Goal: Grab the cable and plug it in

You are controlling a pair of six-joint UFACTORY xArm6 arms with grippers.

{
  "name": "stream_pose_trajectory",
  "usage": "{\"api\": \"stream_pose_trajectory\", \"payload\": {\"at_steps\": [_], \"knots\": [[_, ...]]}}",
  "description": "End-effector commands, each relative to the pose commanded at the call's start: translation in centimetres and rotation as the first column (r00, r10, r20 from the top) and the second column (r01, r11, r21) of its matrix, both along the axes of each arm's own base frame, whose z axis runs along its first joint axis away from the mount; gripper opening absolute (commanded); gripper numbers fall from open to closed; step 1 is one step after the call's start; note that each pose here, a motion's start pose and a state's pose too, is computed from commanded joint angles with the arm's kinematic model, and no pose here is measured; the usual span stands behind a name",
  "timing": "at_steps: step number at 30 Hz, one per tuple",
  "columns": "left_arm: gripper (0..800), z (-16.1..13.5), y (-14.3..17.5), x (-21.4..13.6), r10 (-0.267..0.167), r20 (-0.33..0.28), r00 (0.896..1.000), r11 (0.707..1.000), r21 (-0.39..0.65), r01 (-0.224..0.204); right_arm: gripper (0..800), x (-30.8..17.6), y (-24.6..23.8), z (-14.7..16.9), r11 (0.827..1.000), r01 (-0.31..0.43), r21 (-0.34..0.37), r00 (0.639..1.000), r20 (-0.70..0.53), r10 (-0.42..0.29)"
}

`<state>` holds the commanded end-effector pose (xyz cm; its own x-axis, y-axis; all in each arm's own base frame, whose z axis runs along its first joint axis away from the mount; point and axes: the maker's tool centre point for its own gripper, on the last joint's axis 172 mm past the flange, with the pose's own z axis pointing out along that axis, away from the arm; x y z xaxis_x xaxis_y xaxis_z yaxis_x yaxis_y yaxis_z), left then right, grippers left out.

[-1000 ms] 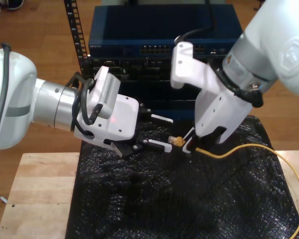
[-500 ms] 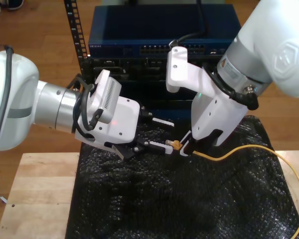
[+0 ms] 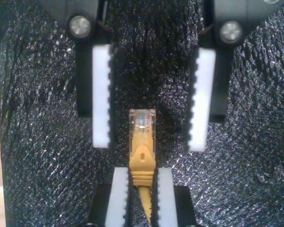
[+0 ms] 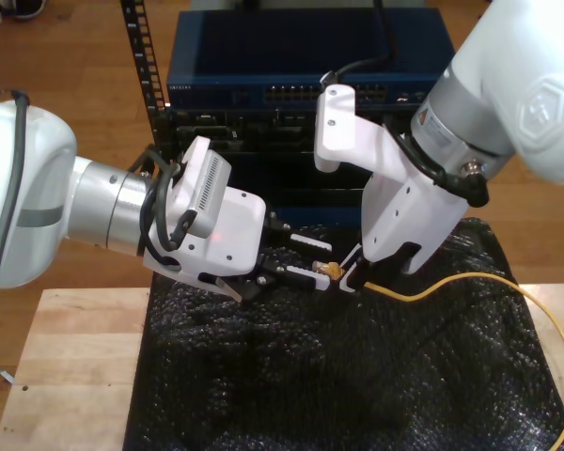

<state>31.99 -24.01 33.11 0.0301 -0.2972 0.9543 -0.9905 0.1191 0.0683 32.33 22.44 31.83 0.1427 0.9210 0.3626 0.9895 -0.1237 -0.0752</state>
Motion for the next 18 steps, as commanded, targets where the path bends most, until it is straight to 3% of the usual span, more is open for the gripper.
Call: {"api": "stream_pose_trajectory", "payload": {"at_steps": [10,14,16,18], "knots": [[37,-0.24,0.06,-0.27,-0.003,-0.005,1.0,1.0,0.007,0.003,7,-0.01,0.0,0.06,1.0,0.0,0.001,1.0,0.001,0.0],[3,-0.16,-0.01,-0.39,-0.007,-0.006,1.0,1.0,0.006,0.007,33,-0.03,-0.01,-0.07,1.0,0.0,-0.001,1.0,-0.001,0.0],[3,-0.1,-0.03,-0.43,-0.008,-0.005,1.0,1.0,0.005,0.008,140,-0.05,0.02,0.0,1.0,-0.001,0.001,1.0,0.0,0.001],[2,-0.08,-0.04,-0.47,-0.009,-0.005,1.0,1.0,0.004,0.009,332,-0.09,0.05,-0.12,1.0,-0.004,0.001,1.0,-0.004,0.004]]}}
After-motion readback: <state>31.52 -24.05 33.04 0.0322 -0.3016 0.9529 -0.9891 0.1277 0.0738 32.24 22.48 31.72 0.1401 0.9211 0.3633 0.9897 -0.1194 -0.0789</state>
